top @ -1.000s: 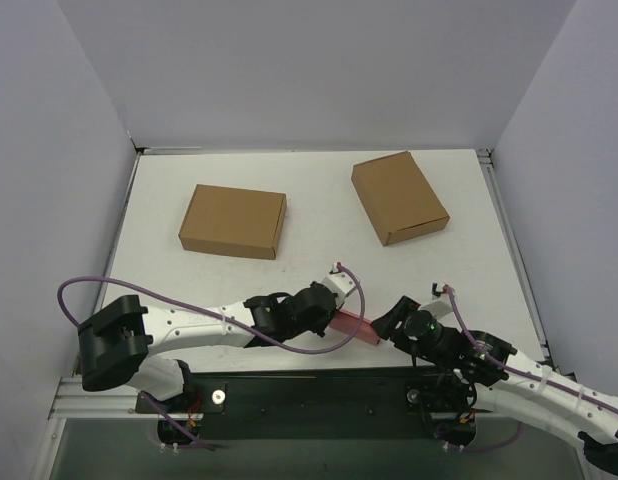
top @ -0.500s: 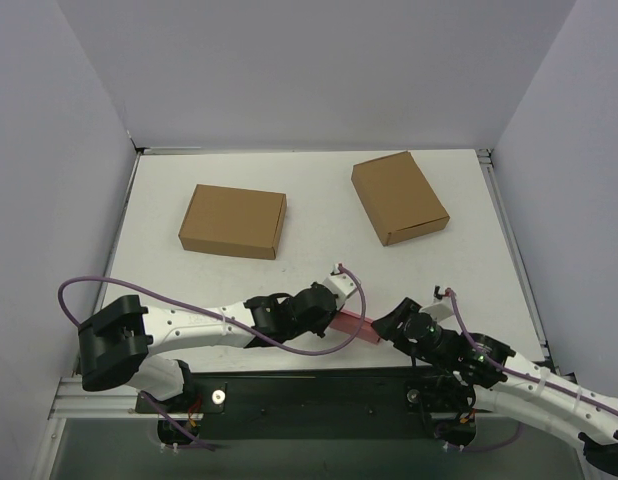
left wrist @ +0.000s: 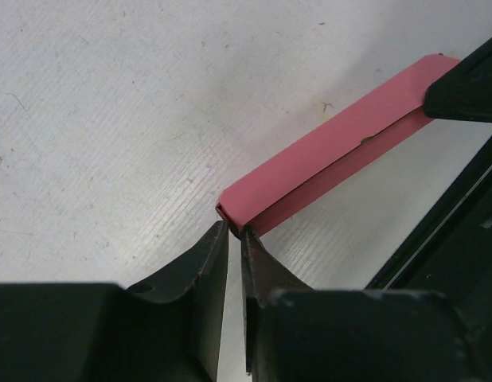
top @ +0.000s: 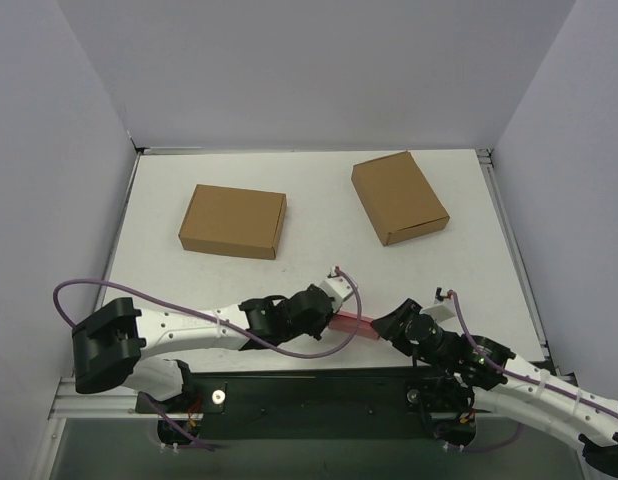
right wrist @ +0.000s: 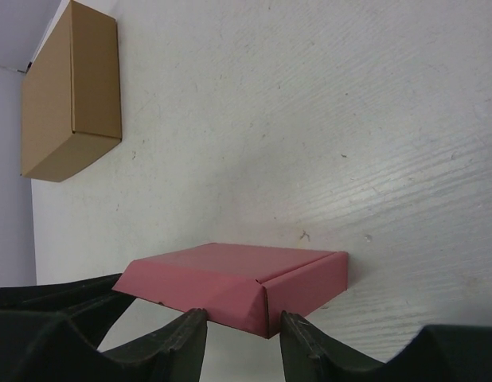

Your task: Fold the paper box

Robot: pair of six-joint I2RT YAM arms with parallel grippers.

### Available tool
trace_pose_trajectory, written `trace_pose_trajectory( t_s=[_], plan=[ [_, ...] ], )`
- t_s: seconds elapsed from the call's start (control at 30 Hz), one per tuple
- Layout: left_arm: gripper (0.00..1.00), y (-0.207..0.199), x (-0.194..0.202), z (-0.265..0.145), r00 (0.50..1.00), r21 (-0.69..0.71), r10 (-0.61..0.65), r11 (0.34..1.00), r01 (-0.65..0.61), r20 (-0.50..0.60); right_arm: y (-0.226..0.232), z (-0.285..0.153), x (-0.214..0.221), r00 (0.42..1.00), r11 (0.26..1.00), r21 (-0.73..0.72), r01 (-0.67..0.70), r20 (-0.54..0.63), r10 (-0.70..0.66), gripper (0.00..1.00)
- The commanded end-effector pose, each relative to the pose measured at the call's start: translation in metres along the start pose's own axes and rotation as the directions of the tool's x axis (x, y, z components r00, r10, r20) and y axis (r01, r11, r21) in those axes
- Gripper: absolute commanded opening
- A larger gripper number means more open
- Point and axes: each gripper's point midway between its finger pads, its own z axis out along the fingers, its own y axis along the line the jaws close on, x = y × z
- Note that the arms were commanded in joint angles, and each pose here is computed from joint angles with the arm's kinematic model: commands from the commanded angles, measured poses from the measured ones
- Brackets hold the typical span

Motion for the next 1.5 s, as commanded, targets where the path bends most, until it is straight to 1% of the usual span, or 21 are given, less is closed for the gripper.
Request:
trace_pose_trajectory(
  t_s=[0.0,0.13,0.23,0.3,0.43,0.5,0.53,0.6,0.63,0.73,0.8,0.9,1.1,1.3,1.47],
  plan=[
    [0.26,0.000,0.024,-0.010,0.997,0.032,0.045,0.999,-0.043,-0.069,-0.037,0.004,0.005,0.998,0.990,0.121,0.066,-0.006,-0.065,0.41],
    [0.32,-0.002,0.018,-0.013,0.997,0.048,0.052,0.998,-0.050,-0.049,-0.037,0.005,0.005,0.998,0.990,0.125,0.069,-0.002,-0.069,0.41],
    [0.31,-0.004,0.016,-0.014,0.997,0.061,0.059,0.997,-0.056,-0.042,-0.035,0.004,0.002,0.998,0.990,0.124,0.069,0.006,-0.070,0.41],
    [0.25,-0.005,0.015,-0.014,0.997,0.069,0.065,0.996,-0.062,-0.040,-0.034,0.004,0.001,0.997,0.989,0.125,0.073,0.012,-0.076,0.41],
    [0.19,-0.007,0.011,-0.011,0.997,0.094,0.063,0.994,-0.060,-0.033,-0.029,0.002,-0.003,0.996,0.989,0.124,0.080,0.024,-0.084,0.41],
    [0.13,-0.006,0.010,-0.009,0.998,0.108,0.055,0.993,-0.051,-0.034,-0.027,0.002,-0.005,0.995,0.988,0.125,0.093,0.029,-0.097,0.41],
    [0.06,-0.005,0.010,-0.008,0.998,0.108,0.048,0.993,-0.044,-0.036,-0.023,0.000,-0.007,0.995,0.988,0.120,0.091,0.032,-0.096,0.43],
    [0.00,-0.002,0.010,-0.007,0.998,0.112,0.040,0.993,-0.035,-0.044,-0.019,-0.001,-0.009,0.994,0.988,0.116,0.101,0.032,-0.105,0.47],
    [0.00,0.001,0.009,-0.007,0.999,0.112,0.031,0.993,-0.026,-0.045,-0.018,-0.001,-0.010,0.994,0.988,0.114,0.101,0.036,-0.106,0.53],
    [0.00,0.004,0.008,-0.007,0.999,0.118,0.028,0.993,-0.023,-0.045,-0.008,-0.005,-0.016,0.993,0.991,0.090,0.100,0.054,-0.105,0.62],
    [0.00,0.004,0.009,-0.006,0.998,0.121,0.032,0.992,-0.026,-0.048,0.000,-0.009,-0.021,0.993,0.993,0.072,0.094,0.067,-0.099,0.65],
    [0.00,0.004,0.008,-0.004,0.998,0.126,0.033,0.992,-0.027,-0.049,0.009,-0.013,-0.028,0.992,0.995,0.051,0.084,0.089,-0.089,0.67],
    [0.00,0.002,0.009,-0.002,0.998,0.129,0.034,0.991,-0.026,-0.057,0.012,-0.015,-0.042,0.989,0.997,0.047,0.061,0.134,-0.067,0.64],
    [0.00,0.002,0.009,0.000,0.997,0.125,0.034,0.992,-0.026,-0.066,0.010,-0.012,-0.027,0.996,0.997,0.046,0.063,0.065,-0.066,0.58],
    [0.00,0.006,0.012,0.003,0.995,0.100,0.033,0.995,-0.024,-0.093,0.006,-0.012,-0.017,0.999,0.999,0.017,0.028,0.034,-0.029,0.55]
  ],
)
